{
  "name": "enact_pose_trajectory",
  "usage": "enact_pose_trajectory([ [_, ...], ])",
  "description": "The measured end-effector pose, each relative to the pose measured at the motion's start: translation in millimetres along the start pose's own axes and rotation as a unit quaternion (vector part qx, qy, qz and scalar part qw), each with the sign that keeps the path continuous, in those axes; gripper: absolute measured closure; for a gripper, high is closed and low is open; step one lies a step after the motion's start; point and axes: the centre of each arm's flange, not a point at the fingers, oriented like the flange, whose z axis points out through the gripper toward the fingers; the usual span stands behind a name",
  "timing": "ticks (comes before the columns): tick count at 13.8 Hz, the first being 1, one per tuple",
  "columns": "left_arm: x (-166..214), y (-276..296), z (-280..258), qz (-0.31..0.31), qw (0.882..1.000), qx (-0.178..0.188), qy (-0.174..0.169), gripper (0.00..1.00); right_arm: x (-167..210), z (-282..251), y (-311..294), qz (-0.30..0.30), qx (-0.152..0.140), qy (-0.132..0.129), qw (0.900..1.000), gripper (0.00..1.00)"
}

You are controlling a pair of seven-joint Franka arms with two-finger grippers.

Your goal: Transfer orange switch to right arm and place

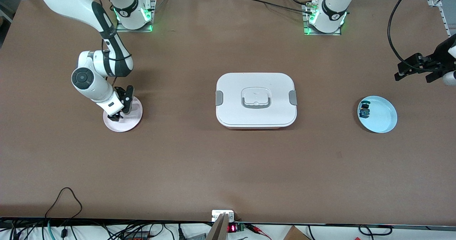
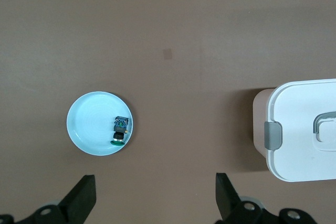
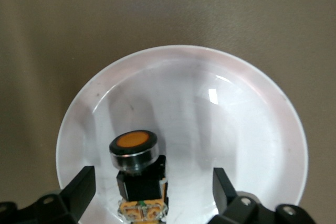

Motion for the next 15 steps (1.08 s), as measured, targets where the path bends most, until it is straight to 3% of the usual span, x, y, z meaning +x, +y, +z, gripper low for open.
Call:
enact_pose_trajectory([
  [5,0.0,0.0,0.0,0.000,1.000,0.000,0.000,0.00,0.9,-45.1,17.7,0.008,-0.033,0.012,0.999,0.00],
  [9,0.0,0.0,0.0,0.000,1.000,0.000,0.000,0.00,2.5,-112.6,50.4,0.018,-0.037,0.016,0.999,0.00],
  [15,0.0,0.0,0.0,0.000,1.000,0.000,0.000,0.00,1.8,-220.3,87.0,0.107,-0.051,0.025,0.993,0.00],
])
